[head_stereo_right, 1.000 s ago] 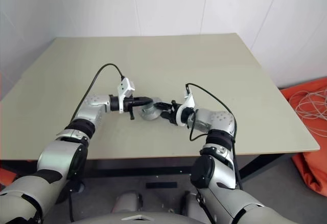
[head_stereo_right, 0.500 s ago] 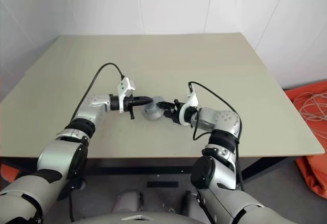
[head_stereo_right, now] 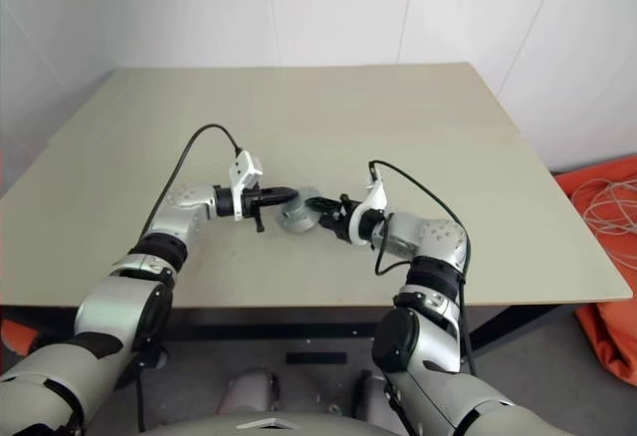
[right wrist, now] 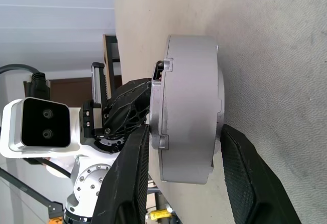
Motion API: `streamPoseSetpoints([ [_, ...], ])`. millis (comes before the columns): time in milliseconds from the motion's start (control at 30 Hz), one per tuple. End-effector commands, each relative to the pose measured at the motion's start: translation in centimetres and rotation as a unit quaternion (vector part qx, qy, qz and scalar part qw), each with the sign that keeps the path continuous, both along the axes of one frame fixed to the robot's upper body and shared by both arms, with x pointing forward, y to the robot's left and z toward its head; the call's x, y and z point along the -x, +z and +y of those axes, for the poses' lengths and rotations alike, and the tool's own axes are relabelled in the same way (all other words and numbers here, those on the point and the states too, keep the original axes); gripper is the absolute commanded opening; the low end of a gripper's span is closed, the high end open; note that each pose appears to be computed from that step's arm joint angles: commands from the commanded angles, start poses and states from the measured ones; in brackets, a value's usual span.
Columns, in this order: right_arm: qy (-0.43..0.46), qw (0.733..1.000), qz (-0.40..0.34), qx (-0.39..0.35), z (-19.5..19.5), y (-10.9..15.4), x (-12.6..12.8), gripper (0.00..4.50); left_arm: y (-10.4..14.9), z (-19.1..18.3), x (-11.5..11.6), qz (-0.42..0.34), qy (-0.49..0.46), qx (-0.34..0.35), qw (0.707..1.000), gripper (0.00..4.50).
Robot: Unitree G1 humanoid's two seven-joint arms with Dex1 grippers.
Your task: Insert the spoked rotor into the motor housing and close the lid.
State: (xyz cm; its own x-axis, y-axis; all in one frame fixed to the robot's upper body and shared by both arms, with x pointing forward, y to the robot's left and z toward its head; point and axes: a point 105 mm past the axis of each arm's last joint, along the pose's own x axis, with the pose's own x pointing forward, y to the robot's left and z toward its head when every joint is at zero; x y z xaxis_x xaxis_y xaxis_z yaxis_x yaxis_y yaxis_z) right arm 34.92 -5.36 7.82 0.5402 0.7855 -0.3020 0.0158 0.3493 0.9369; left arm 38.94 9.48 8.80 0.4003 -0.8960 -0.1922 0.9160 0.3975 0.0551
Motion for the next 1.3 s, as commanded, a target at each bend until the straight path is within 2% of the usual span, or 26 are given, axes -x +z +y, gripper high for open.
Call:
streamPoseSetpoints([
  [33, 0.021, 0.998, -0.030, -0.058, 2.7, 1.9, 0.4, 1.92, 0.7, 0.1, -0.1, -0.014, -0.001, 0.003, 1.000, 0.00],
  [233, 0.019, 0.997, -0.033, -0.066, 2.7, 2.2, 0.3, 1.92, 2.0, 0.1, -0.5, -0.026, 0.008, 0.028, 0.999, 0.00],
  [400, 0.010, 0.997, -0.032, -0.069, 2.4, 2.2, 0.1, 1.89, 5.5, 1.1, -0.8, -0.044, 0.043, 0.122, 0.991, 0.00],
  [500, 0.006, 0.997, -0.030, -0.071, 2.2, 2.1, 0.1, 1.05, 7.2, 2.5, 0.3, -0.029, 0.076, 0.201, 0.976, 0.00],
  [567, 0.005, 0.997, -0.029, -0.072, 2.2, 2.1, 0.1, 1.04, 7.4, 3.3, 1.6, -0.015, 0.092, 0.227, 0.970, 0.00],
  [800, 0.005, 0.997, -0.024, -0.069, 2.2, 1.9, 0.0, 1.04, 6.1, 5.2, 6.3, 0.038, 0.141, 0.258, 0.955, 0.00],
  [867, 0.005, 0.997, -0.024, -0.069, 2.1, 1.9, 0.1, 1.04, 5.8, 5.7, 7.9, 0.072, 0.162, 0.296, 0.939, 0.00],
  [1000, 0.005, 0.997, -0.020, -0.069, 2.1, 1.7, 0.2, 1.04, 3.7, 6.2, 11.2, 0.151, 0.198, 0.335, 0.909, 0.00],
  [1100, 0.005, 0.997, -0.019, -0.069, 2.2, 1.7, 0.1, 1.04, 2.3, 6.5, 12.6, 0.204, 0.224, 0.363, 0.881, 0.00],
  [1300, 0.004, 0.997, -0.020, -0.074, 2.5, 2.0, -0.1, 1.04, -0.7, 6.4, 13.9, 0.322, 0.271, 0.444, 0.791, 0.00],
])
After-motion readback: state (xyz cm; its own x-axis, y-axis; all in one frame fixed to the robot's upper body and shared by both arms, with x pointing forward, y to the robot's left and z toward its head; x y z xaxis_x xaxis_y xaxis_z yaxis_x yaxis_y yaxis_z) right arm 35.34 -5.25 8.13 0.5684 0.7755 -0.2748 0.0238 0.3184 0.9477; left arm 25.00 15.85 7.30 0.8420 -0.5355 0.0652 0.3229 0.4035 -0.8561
